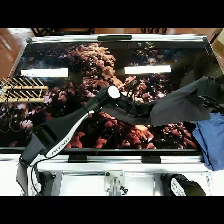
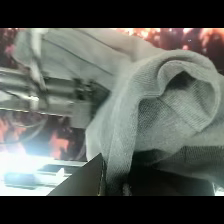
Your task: Fold the shirts.
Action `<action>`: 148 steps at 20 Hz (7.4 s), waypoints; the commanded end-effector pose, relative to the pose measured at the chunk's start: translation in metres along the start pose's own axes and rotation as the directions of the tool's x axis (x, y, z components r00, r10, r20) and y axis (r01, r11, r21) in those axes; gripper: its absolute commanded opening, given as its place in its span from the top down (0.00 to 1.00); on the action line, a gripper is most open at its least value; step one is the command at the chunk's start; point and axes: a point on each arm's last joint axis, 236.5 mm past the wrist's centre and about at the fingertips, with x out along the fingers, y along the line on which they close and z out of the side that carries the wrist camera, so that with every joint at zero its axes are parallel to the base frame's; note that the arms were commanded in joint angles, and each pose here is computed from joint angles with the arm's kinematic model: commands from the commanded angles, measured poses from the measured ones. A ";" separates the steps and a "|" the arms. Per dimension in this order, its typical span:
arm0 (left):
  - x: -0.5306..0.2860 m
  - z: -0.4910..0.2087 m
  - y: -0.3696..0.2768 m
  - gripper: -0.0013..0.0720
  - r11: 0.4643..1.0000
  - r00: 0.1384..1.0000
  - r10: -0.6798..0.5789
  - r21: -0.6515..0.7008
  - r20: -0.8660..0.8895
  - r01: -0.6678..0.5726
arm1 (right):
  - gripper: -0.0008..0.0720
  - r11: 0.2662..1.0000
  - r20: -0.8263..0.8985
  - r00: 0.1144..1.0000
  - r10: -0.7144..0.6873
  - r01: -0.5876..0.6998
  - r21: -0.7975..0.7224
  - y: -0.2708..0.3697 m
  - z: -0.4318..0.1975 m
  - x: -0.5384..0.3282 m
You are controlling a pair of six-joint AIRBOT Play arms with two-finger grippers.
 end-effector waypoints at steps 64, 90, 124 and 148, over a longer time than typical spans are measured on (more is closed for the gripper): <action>-0.420 0.002 -0.078 0.94 0.801 0.750 0.430 0.171 0.502 -0.574 | 0.89 0.939 0.110 0.950 0.291 -0.306 0.159 -0.046 0.082 0.138; -0.421 -0.004 -0.074 0.94 0.803 0.750 0.451 0.147 0.484 -0.578 | 0.89 0.690 0.121 0.791 -0.599 0.434 0.580 -0.346 0.040 -0.083; -0.479 -0.040 0.113 0.94 0.302 0.302 0.953 0.008 0.027 -0.953 | 0.28 0.831 0.418 0.755 -0.505 0.556 -0.001 -0.159 0.175 -0.042; -0.387 -0.073 0.168 0.00 0.494 0.494 0.869 -0.049 0.018 -0.868 | 0.28 0.972 -0.269 0.937 -0.223 0.193 -0.134 -0.026 0.058 0.167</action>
